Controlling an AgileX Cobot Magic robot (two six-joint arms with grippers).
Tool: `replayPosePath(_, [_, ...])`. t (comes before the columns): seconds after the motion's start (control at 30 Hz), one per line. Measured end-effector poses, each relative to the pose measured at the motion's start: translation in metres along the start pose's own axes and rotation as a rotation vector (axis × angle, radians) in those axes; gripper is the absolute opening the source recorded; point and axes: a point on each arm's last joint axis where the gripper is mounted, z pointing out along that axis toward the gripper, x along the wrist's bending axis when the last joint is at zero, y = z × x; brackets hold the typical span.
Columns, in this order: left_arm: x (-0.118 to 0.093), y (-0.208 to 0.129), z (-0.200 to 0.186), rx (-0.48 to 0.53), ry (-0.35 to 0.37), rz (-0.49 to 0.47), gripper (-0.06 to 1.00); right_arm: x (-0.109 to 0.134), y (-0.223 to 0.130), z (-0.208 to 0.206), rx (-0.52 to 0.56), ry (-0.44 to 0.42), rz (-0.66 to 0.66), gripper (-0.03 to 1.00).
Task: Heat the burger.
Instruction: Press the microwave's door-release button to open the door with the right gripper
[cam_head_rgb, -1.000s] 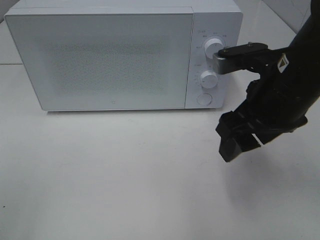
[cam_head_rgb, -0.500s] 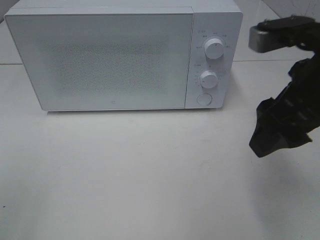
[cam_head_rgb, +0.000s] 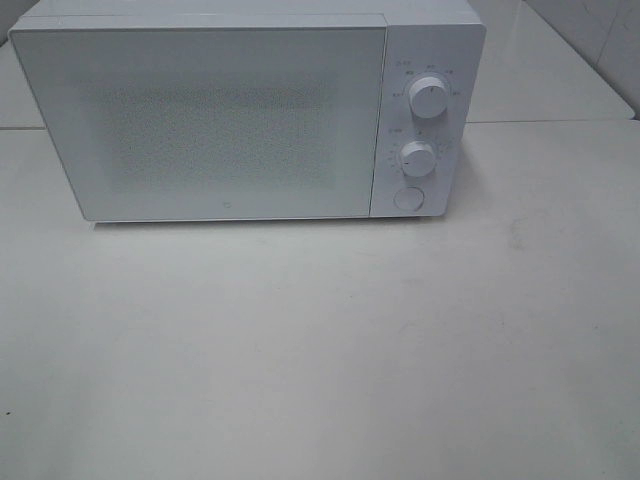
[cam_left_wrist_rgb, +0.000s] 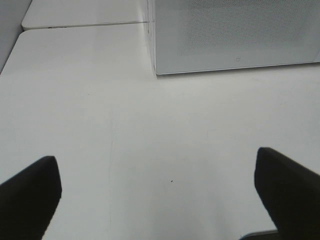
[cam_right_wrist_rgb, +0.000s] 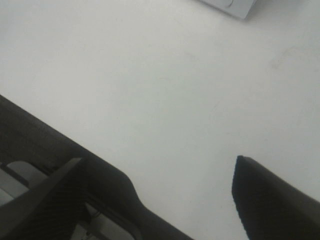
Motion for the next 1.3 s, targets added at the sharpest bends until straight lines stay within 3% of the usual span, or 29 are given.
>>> replayPosePath(0.2, [0.000,0.000,0.000,0.000,0.000,0.000,0.99,-0.003,-0.036,-0.030,-0.152,-0.035,-0.012,0.76])
replayPosePath(0.67, [0.000,0.000,0.000,0.000,0.000,0.000,0.99,-0.005,-0.115,-0.023,-0.322,-0.215,0.156,0.76])
replayPosePath(1.0, [0.000,0.000,0.000,0.000,0.000,0.000,0.99,-0.001,-0.145,-0.004,-0.389,-0.328,0.251,0.76])
replayPosePath(1.3, [0.000,0.000,0.000,0.000,0.000,0.000,0.99,-0.001,-0.147,-0.002,-0.388,-0.346,0.269,0.76])
